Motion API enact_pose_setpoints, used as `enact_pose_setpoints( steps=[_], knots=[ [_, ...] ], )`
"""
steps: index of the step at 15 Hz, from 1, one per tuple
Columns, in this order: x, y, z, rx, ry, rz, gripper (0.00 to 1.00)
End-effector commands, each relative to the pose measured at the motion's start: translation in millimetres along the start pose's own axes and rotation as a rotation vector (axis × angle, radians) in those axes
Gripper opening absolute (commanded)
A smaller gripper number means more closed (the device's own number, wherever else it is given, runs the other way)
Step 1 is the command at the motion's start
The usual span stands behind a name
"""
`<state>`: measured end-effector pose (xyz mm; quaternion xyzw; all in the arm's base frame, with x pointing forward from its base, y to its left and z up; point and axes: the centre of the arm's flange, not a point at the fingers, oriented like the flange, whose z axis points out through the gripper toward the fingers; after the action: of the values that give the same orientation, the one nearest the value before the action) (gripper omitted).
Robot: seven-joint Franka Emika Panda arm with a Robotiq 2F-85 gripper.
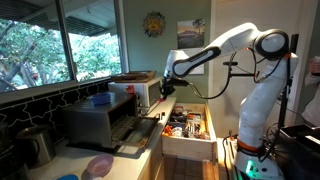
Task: Pick up the scissors and put it in the tray of the oven
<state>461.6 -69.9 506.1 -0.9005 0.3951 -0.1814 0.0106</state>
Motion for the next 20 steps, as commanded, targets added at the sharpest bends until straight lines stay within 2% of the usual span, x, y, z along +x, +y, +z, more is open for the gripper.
enact_pose_setpoints(
  steps=[1,2,3,6,7,10,16,17,19,20],
  knots=[
    [-27,-26,-1,-0.007,0.058,0.022,0.02],
    [-30,-28,-4,-0.006,0.086,0.001,0.02],
    [-20,-27,-4,0.0,0.038,0.0,0.07],
    [-24,-33,-6,-0.003,0.057,-0.01,0.07],
    [-24,-32,-6,-0.003,0.058,-0.01,0.02],
    [-42,-55,-5,-0.018,0.084,0.143,0.02],
    [-81,-92,-8,0.011,0.138,0.426,0.02],
    [-85,-99,-6,0.002,0.154,0.452,0.02],
    [-90,-110,0,-0.044,0.17,0.39,0.02],
    [-88,-95,-9,-0.006,0.152,0.397,0.07]
  ],
)
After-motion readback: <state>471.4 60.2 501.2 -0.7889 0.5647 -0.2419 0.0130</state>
